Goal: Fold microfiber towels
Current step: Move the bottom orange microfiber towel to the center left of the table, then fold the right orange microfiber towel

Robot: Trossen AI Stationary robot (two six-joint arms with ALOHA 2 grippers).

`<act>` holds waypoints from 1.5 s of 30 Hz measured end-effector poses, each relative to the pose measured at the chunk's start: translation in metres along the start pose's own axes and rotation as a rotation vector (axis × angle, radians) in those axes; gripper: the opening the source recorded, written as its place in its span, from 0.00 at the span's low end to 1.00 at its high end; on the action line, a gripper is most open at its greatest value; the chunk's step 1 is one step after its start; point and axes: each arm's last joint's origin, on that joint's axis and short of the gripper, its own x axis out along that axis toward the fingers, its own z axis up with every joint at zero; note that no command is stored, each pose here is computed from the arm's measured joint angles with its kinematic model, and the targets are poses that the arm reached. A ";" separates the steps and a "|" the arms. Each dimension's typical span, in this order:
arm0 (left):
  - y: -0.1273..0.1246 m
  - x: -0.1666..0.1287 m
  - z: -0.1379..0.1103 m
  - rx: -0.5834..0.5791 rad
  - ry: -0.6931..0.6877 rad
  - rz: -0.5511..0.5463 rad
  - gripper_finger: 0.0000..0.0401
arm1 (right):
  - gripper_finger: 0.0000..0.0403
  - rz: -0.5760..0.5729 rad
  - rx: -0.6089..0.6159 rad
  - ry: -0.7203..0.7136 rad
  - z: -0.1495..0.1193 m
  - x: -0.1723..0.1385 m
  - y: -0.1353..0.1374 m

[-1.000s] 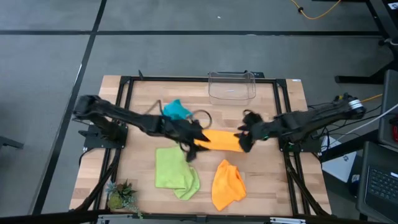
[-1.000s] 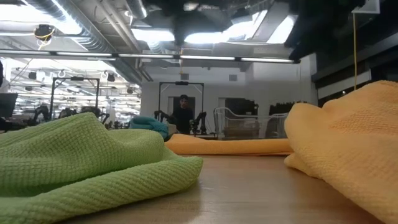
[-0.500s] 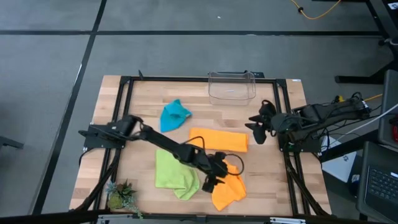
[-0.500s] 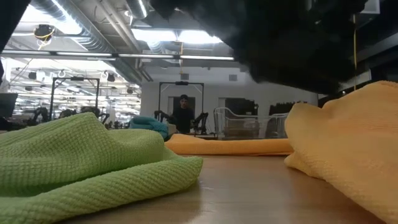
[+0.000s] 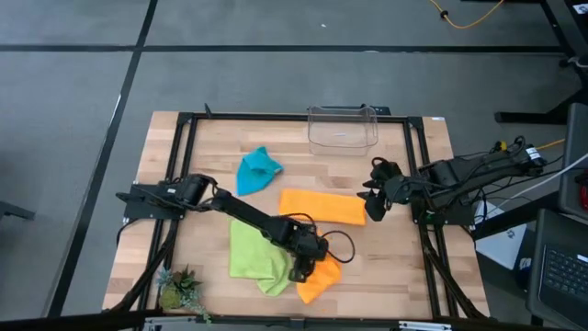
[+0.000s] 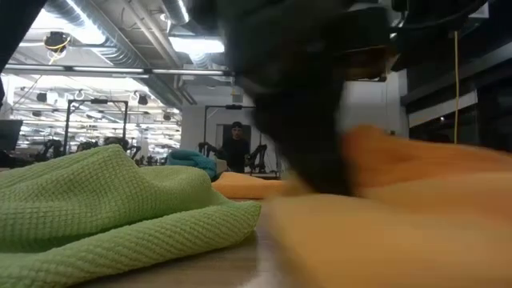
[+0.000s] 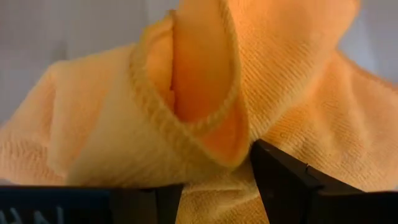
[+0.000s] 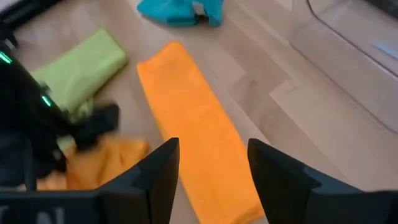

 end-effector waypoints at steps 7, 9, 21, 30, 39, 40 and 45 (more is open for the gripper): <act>-0.017 -0.030 -0.036 0.000 0.351 0.063 0.44 | 0.48 -0.024 -0.016 0.025 -0.002 0.007 0.002; -0.018 -0.038 -0.048 0.003 0.469 0.103 0.44 | 0.48 -0.031 -0.019 0.031 -0.002 0.008 0.003; 0.007 -0.061 -0.099 0.071 0.995 0.400 0.35 | 0.48 -0.045 -0.028 0.046 -0.003 0.011 0.003; 0.033 -0.141 -0.100 0.035 0.720 0.386 0.28 | 0.48 -0.045 -0.028 0.044 -0.003 0.012 0.004; 0.094 -0.168 -0.128 -0.237 -0.046 0.256 0.27 | 0.48 -0.060 -0.144 0.048 -0.003 0.037 0.018; 0.098 -0.166 -0.128 -0.258 -0.122 0.237 0.27 | 0.48 -0.053 -0.156 0.041 -0.002 0.043 0.021; 0.106 -0.159 -0.121 -0.266 -0.317 0.198 0.27 | 0.48 -0.115 -0.125 0.054 -0.011 0.083 0.035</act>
